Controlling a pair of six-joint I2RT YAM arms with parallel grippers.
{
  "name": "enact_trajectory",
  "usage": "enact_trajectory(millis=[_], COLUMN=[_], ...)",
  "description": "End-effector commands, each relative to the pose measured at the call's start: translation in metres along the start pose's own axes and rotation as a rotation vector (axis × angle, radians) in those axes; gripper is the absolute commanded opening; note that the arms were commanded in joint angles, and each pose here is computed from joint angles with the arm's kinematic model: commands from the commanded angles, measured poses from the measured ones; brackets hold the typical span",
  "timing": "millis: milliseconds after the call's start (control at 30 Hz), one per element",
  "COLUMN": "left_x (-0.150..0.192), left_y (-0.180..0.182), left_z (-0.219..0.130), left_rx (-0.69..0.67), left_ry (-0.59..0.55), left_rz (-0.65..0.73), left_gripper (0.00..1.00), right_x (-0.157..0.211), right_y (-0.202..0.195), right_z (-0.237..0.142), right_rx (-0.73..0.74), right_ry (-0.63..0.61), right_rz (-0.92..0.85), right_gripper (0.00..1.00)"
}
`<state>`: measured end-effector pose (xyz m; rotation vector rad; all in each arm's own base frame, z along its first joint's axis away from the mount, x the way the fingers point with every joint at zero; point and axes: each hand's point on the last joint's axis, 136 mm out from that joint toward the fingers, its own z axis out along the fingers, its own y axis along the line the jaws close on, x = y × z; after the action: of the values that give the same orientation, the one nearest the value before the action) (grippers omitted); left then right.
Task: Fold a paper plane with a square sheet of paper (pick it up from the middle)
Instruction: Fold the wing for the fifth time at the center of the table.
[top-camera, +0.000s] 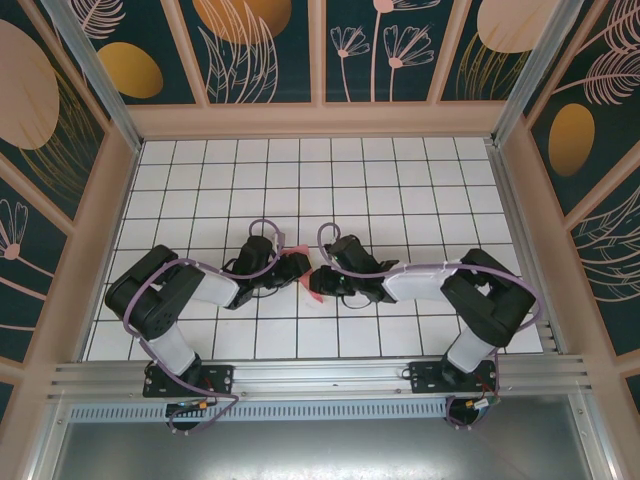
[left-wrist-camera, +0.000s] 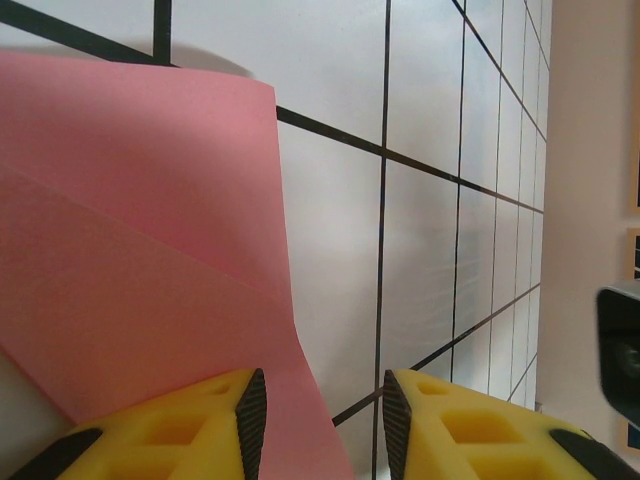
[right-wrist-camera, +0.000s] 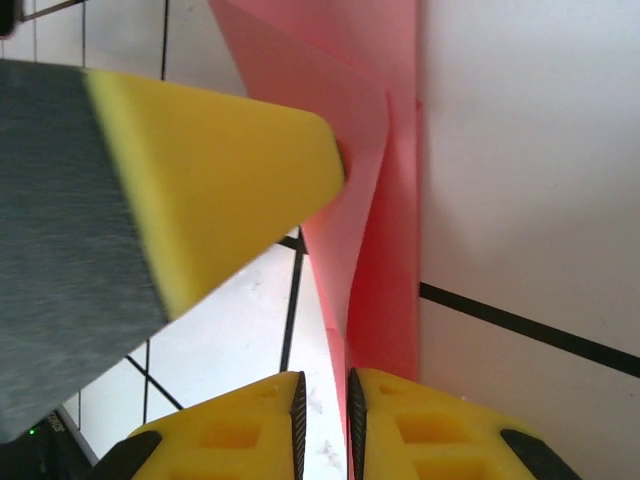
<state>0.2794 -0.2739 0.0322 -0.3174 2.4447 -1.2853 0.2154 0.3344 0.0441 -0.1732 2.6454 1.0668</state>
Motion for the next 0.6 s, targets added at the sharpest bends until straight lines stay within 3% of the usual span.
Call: enact_trajectory(millis=[0,267,567], left_x=[0.009,0.007,0.008], left_y=[0.025,0.02,0.023], left_z=[0.005,0.004,0.004], left_rx=[-0.097,-0.092,-0.106], left_ry=[0.029,0.027,0.033], left_rz=[0.002,0.008,0.0], left_gripper=[0.4,0.39,0.39], right_x=[0.002,0.022,0.044], right_y=[0.005,-0.01,-0.021], right_z=[-0.002,0.01,0.021], right_rx=[-0.013,-0.001,0.042], right_ry=[0.028,0.097,0.163], right_rz=[-0.009,0.007,-0.018], right_gripper=[0.21,0.02,0.04])
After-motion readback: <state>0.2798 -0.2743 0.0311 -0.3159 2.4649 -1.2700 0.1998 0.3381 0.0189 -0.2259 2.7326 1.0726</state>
